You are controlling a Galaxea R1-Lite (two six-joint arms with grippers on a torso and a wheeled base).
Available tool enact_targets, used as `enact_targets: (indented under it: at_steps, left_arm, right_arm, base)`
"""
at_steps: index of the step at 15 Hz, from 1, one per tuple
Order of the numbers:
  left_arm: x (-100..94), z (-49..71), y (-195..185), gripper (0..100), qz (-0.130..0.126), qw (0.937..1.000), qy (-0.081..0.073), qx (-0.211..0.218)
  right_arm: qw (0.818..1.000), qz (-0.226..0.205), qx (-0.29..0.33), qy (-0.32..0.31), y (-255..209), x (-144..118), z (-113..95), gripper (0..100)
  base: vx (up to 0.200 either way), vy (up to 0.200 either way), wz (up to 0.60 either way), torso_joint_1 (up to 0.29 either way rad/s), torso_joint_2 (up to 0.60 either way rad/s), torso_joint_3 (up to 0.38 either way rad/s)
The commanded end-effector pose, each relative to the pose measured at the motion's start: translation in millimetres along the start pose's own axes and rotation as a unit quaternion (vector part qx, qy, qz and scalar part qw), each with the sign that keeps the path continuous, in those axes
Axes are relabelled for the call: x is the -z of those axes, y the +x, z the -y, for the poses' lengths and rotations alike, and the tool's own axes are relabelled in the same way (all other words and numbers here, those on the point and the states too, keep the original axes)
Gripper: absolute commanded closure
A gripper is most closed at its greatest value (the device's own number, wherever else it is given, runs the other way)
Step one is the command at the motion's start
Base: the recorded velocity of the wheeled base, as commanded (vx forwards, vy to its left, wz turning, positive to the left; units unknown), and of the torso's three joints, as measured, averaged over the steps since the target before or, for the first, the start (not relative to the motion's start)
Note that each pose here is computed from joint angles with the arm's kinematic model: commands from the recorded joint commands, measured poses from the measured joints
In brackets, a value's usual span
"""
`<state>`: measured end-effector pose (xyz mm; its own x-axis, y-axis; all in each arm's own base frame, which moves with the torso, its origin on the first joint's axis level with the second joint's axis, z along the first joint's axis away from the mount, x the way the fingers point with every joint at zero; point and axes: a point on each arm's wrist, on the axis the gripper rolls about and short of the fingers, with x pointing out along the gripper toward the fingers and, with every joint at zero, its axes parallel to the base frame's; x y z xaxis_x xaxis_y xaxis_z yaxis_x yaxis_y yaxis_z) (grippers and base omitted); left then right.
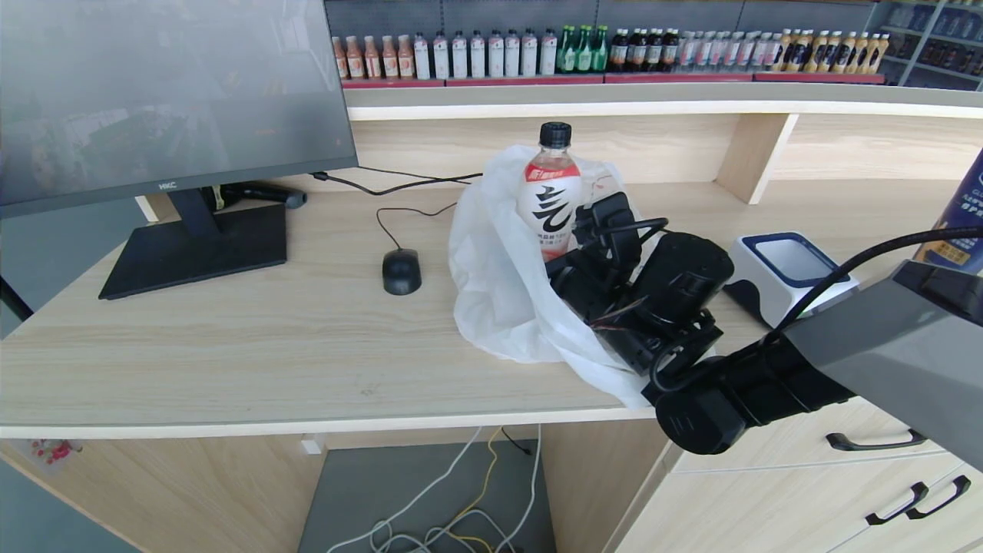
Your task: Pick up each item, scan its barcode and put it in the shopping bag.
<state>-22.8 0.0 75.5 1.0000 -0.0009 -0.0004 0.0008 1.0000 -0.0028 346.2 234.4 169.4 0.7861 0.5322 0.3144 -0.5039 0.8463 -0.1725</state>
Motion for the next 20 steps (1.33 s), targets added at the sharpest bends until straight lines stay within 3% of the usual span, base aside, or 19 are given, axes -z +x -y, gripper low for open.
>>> enact_targets:
  at_steps: [1,8,15,20]
  left_arm:
    - [0.0,0.0,0,0,0.000,1.0000,0.000,0.000]
    - [0.0,0.0,0,0,0.000,1.0000,0.000,0.000]
    - [0.0,0.0,0,0,0.000,1.0000,0.000,0.000]
    - [0.0,0.0,0,0,0.000,1.0000,0.000,0.000]
  right_arm:
    - [1.000,0.001,0.001,0.001,0,-1,1,0]
    - [0.999,0.036,0.007,0.000,-4,-36,8,0]
    - [0.999,0.045,0.009,0.000,-15,-73,15,0]
    - [1.000,0.010,-0.004,-0.002,-42,-67,13,0]
  base:
    - [0.000,0.000,0.00,0.000,0.00,0.000]
    - [0.000,0.000,0.00,0.000,0.00,0.000]
    - [0.000,0.000,0.00,0.000,0.00,0.000]
    - [0.000,0.000,0.00,0.000,0.00,0.000]
